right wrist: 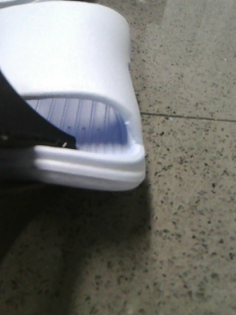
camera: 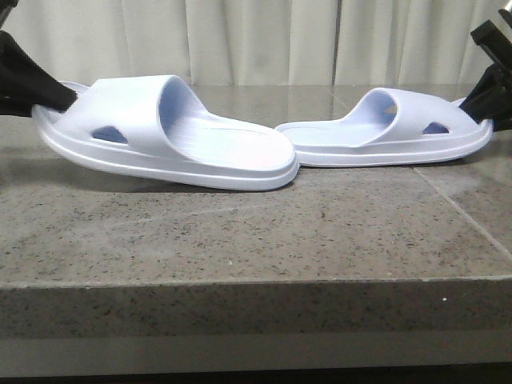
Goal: Insert blue slippers together front up
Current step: 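Grasp the heel of the other slipper with the right gripper, then lift the slipper with the right gripper and stack it onto the left-held slipper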
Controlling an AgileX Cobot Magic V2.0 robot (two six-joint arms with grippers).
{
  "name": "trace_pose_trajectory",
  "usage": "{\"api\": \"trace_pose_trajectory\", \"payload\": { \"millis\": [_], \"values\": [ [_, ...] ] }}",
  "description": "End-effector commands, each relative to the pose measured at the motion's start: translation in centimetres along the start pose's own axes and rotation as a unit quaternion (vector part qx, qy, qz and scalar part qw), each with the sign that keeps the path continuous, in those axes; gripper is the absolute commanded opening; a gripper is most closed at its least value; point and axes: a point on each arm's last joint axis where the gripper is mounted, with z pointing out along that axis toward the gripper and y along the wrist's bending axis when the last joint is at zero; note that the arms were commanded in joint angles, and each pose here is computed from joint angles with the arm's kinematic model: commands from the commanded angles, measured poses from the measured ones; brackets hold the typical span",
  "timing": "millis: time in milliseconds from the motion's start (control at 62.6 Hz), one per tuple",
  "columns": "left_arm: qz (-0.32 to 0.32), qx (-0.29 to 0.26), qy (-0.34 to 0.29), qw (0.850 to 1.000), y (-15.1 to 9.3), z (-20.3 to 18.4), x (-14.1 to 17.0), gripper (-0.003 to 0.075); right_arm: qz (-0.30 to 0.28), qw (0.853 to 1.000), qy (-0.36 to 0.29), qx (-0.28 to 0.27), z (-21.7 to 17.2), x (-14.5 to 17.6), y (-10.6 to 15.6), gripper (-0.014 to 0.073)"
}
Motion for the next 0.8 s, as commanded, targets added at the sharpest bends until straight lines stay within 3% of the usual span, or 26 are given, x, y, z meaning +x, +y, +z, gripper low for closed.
{"api": "trace_pose_trajectory", "payload": {
  "millis": [0, 239, 383, 591, 782],
  "values": [
    [0.009, 0.029, -0.030, 0.999, -1.9, -0.9, -0.8, -0.0020, -0.037, 0.998, -0.049, -0.014, -4.0, -1.1, 2.6, -0.0115],
    [0.000, 0.028, -0.045, 0.999, -2.9, 0.4, -0.7, -0.0020, -0.008, 0.991, -0.132, 0.010, -12.0, -0.5, 2.7, -0.0115],
    [-0.018, 0.014, -0.058, 0.998, -4.2, 2.6, 0.4, -0.0020, 0.040, 0.984, -0.175, -0.018, -14.2, 1.0, 2.5, -0.0117],
    [-0.007, -0.011, -0.054, 0.998, -5.7, 5.0, 1.7, -0.0020, 0.054, 0.983, -0.160, -0.078, -12.3, 2.9, 3.2, -0.0117],
    [-0.009, -0.014, -0.046, 0.999, -5.4, 5.4, 1.9, -0.0020, 0.038, 0.988, -0.130, -0.078, -8.7, 4.0, 4.6, -0.0117]
  ]
}}
